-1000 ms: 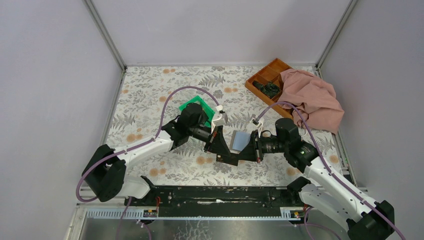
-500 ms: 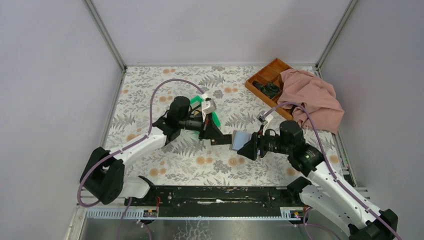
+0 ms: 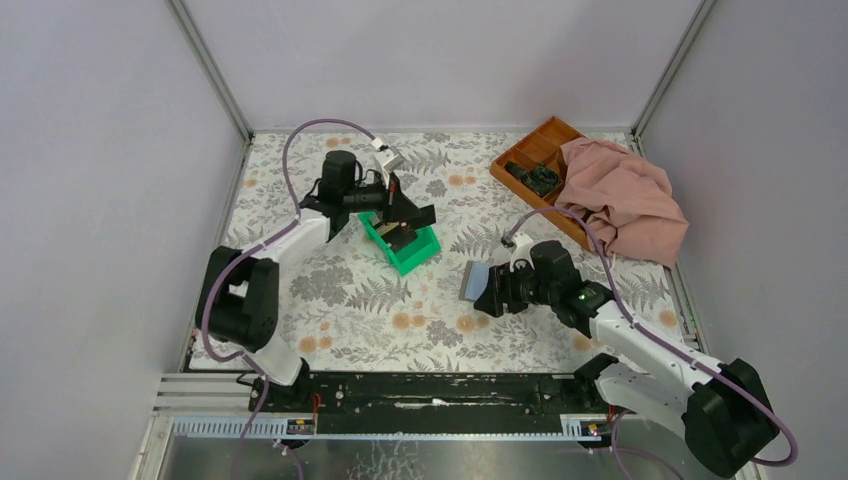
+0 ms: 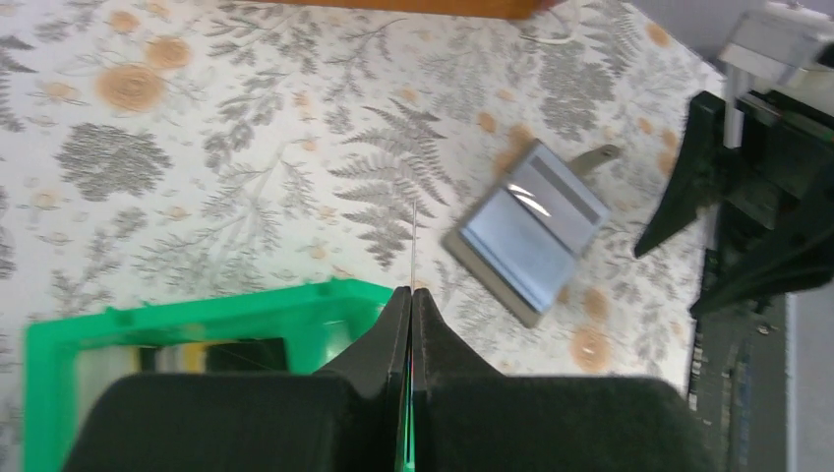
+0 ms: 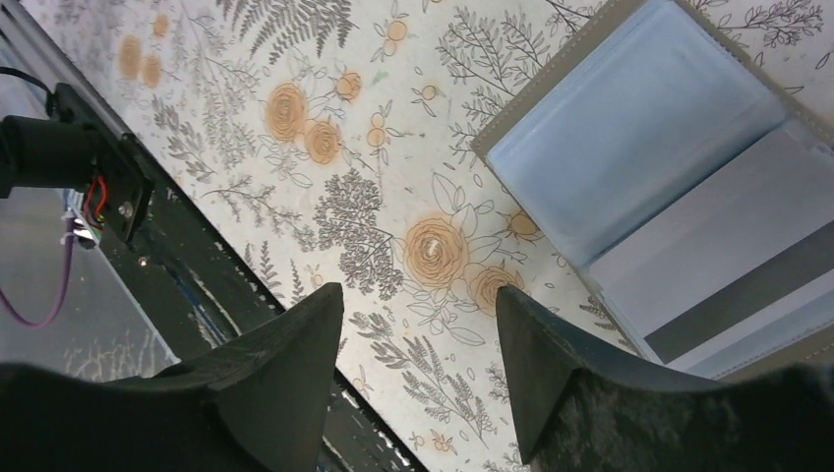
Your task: Take the credit cards out of the card holder
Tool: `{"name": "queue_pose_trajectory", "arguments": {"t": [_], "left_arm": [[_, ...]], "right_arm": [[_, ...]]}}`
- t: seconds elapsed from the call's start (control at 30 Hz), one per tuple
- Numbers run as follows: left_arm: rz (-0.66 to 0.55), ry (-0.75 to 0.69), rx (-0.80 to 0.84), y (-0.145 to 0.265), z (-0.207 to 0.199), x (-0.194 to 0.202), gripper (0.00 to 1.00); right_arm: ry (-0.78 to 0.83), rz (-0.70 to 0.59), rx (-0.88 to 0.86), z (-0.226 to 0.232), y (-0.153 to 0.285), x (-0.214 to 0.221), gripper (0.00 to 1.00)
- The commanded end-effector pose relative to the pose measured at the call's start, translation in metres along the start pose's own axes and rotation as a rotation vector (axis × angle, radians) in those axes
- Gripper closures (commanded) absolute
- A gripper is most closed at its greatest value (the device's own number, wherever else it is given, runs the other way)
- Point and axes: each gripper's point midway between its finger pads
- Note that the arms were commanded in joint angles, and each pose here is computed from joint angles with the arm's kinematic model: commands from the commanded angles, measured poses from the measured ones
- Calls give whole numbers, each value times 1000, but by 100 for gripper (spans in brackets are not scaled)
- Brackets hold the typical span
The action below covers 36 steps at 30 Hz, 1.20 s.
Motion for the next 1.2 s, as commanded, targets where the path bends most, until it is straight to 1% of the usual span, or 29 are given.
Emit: {"name": "queue_pose_trajectory", "arguments": {"t": [0.0,0.13,0.3,0.37,0.67,0.93,1.17], "left_arm": [[26,-45,-60,-8,35,-5,100],[30,-36,-108,-5,51,1,100],[-43,-39,-198,15,63,4,100],[-59,-42,-209,20,66,2,100],[-75,-15,-245,20,90,9,100],[-69,-13,-285,21,99,17,100],[-38,19,-271,15,104,29,100]], "right_arm": [[47,-48,4,-5,-13,-14,34],[39,-32,0,-7,-21,-11,34],[34,-32,-8,-7,-22,-10,34],[34,-34,-14,-6,-21,-9,34],[36,-38,-16,-5,-19,-9,34],[32,-31,-15,-6,-21,-7,34],[32,-32,-23,-4,-21,-7,34]]}}
Point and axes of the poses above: each gripper's point midway between its finger pads, its own y axis back along the fingers, its own z axis along the line the jaws close on, x = y × z, and after that the axes turned 1 degree about y, right-handed
